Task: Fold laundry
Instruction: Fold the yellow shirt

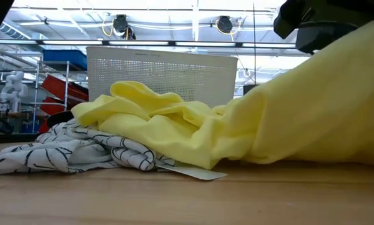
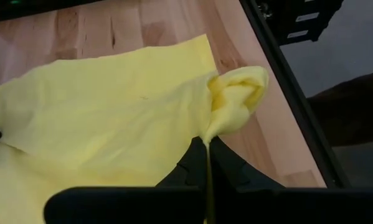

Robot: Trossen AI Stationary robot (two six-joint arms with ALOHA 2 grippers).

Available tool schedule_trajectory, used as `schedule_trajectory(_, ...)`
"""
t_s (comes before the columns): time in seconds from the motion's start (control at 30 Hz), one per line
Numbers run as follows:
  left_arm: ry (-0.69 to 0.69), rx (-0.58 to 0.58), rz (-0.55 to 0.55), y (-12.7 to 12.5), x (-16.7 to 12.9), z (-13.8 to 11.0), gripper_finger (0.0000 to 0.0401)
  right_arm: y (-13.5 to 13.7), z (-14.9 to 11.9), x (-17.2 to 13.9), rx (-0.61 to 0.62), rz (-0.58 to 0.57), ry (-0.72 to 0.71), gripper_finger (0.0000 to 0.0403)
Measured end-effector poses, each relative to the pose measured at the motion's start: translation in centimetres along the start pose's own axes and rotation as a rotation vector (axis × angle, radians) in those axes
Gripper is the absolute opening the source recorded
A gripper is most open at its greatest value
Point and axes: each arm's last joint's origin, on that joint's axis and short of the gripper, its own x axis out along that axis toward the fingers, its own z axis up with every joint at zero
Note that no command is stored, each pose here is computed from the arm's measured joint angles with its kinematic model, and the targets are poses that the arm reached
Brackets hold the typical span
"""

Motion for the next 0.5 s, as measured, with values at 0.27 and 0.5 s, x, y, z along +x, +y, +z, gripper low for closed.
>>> schedule_trajectory(0.27,0.000,0.006,0.010,-0.3,-0.1,-0.1,0.0002,2.9,-1.2,-0.8,-0.051,0.117,-0.091,0.0017)
schedule_trajectory(0.5,-0.023,0.021,0.037,-0.2,-0.5,0.7,0.0002,4.7,0.5,-4.6,-0.146,0.093,-0.056,0.0006)
